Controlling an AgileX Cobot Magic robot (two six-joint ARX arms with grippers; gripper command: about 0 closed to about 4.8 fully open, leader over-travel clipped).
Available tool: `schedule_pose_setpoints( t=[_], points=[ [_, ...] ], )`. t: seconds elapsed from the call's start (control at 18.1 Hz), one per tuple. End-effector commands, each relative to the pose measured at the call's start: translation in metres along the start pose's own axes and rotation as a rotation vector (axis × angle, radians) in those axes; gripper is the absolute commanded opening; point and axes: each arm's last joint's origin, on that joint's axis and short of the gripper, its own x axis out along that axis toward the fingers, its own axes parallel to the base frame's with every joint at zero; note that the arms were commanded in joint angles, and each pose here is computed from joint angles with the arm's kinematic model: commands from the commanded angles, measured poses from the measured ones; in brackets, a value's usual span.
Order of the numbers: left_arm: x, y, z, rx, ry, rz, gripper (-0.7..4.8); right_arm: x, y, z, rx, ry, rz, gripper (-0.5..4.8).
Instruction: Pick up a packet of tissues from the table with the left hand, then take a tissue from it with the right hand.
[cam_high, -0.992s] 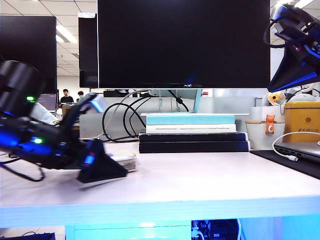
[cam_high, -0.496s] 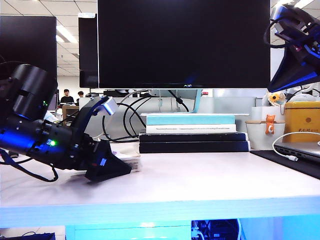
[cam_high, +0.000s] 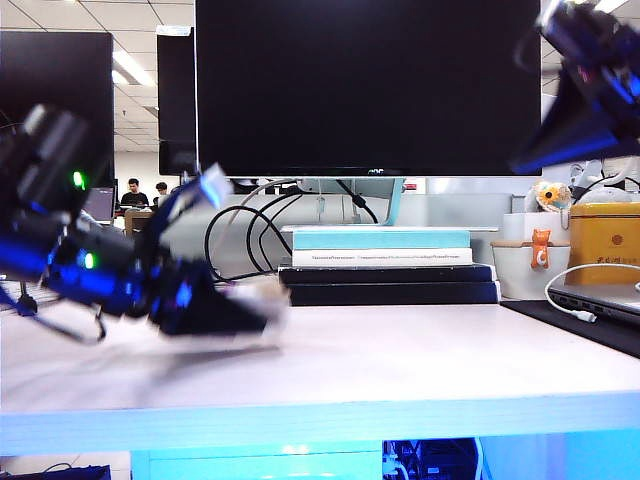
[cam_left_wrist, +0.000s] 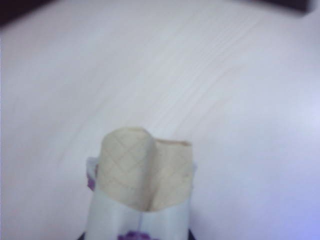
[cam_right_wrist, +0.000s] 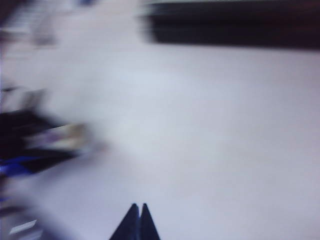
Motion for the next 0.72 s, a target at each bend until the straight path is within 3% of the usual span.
schedule_pose_setpoints(
  t=[0.06,0.28,0.44,0.72],
  points=[
    [-0.007,-0.003,0.019,0.047,-0.082,-0.072,1.19,-0.002,0.007,0.002,0.084,0.027,0.221,0.01],
    [-0.016,-0.008,0.036,0.066,-0.158,-0.178,1.19,-0.003,0.013,0.003,0.148,0.062,0.422,0.67],
    [-0.011,-0.023,0.047,0.071,-0.196,-0.317,1.2,-0.007,0.02,0.009,0.199,0.115,0.677,0.93],
    [0.014,-0.054,0.073,0.104,-0.215,-0.417,1.2,-0.008,0.022,0.01,0.247,0.16,0.747,1.13]
  ],
)
